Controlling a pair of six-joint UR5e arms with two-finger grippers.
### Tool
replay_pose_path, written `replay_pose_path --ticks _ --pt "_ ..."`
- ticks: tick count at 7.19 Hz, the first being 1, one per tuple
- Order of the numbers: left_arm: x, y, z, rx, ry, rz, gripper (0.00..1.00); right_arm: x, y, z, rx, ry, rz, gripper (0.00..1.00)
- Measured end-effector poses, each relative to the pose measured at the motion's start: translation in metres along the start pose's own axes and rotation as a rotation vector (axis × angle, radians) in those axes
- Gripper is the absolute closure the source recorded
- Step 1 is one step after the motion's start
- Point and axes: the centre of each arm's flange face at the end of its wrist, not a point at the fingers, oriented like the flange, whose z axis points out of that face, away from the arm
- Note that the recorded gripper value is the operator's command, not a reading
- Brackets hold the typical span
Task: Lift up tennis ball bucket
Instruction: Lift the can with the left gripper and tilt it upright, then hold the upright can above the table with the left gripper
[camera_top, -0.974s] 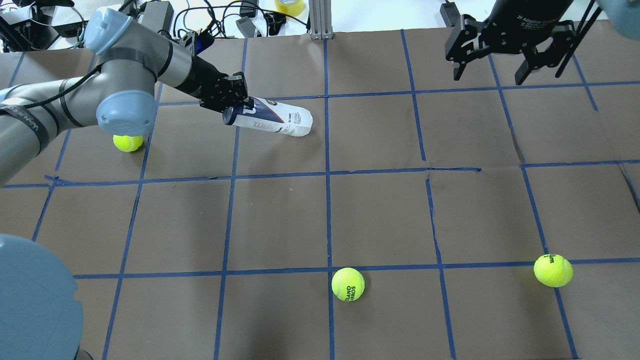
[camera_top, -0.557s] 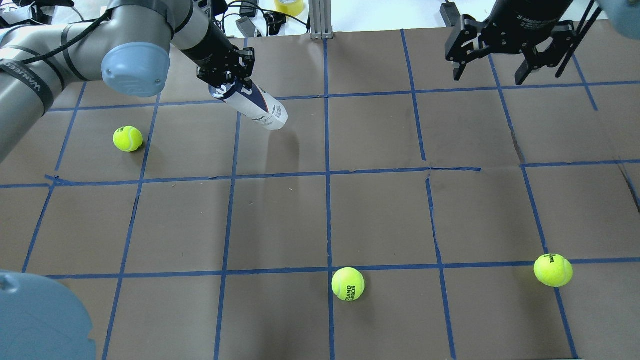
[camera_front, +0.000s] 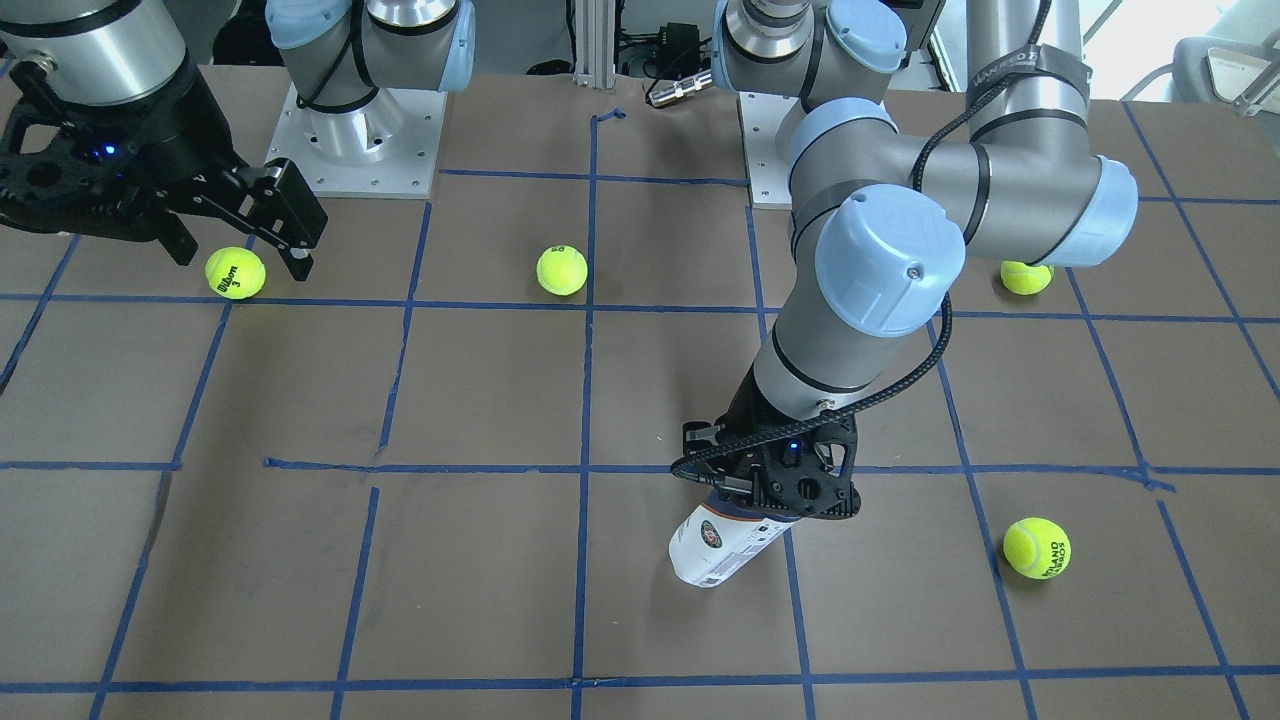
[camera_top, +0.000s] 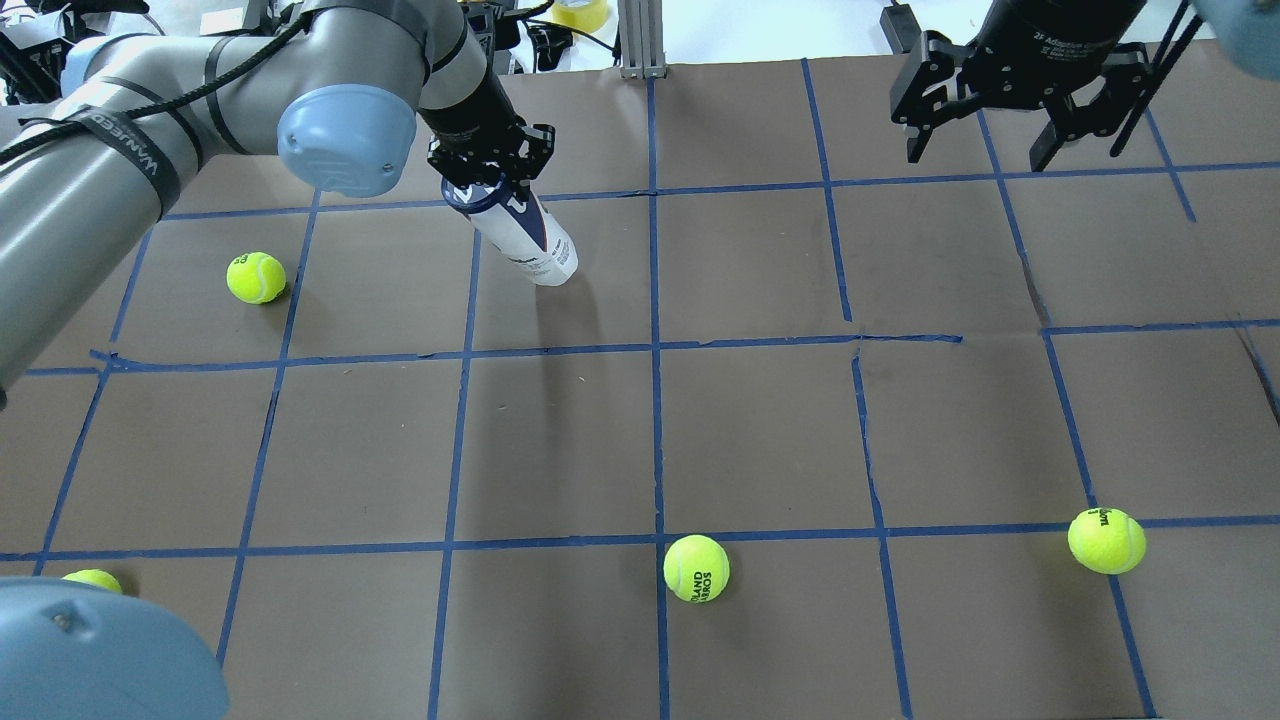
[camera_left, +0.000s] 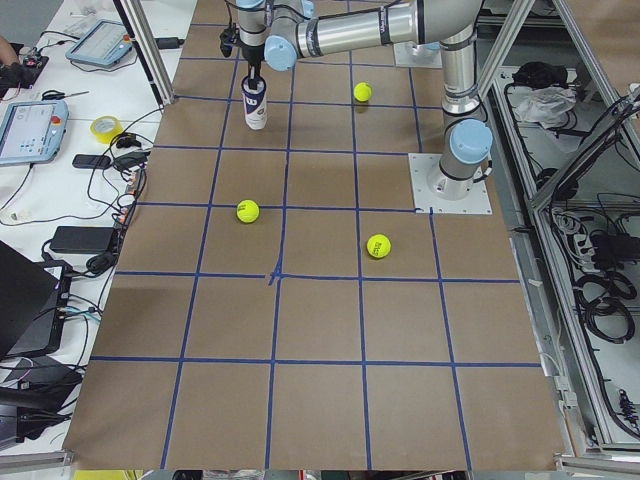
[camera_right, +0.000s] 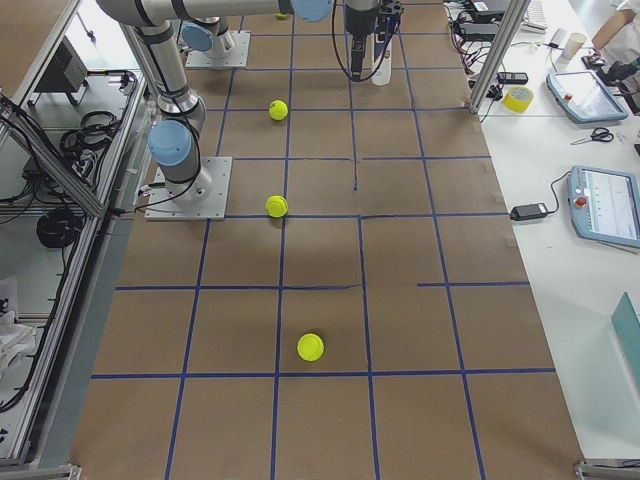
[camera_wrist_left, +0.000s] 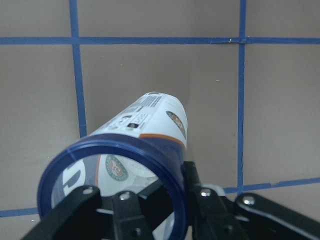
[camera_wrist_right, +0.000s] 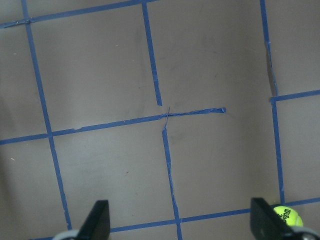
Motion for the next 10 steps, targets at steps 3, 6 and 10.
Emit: replay_pose_path --ticks 3,6,10 --pt "0.007 0.002 0.004 -0.017 -0.004 0.017 0.04 0.000 0.001 0.000 -0.001 0.000 0.000 0.00" --pt "0.014 0.006 0.000 -0.020 0.027 -0.024 0.00 0.000 0.001 0.000 -0.001 0.001 -0.001 0.00" --pt "0.027 0.019 -0.051 0.024 0.058 -0.132 0.00 0.000 0.001 0.000 -0.001 0.001 -0.002 0.00"
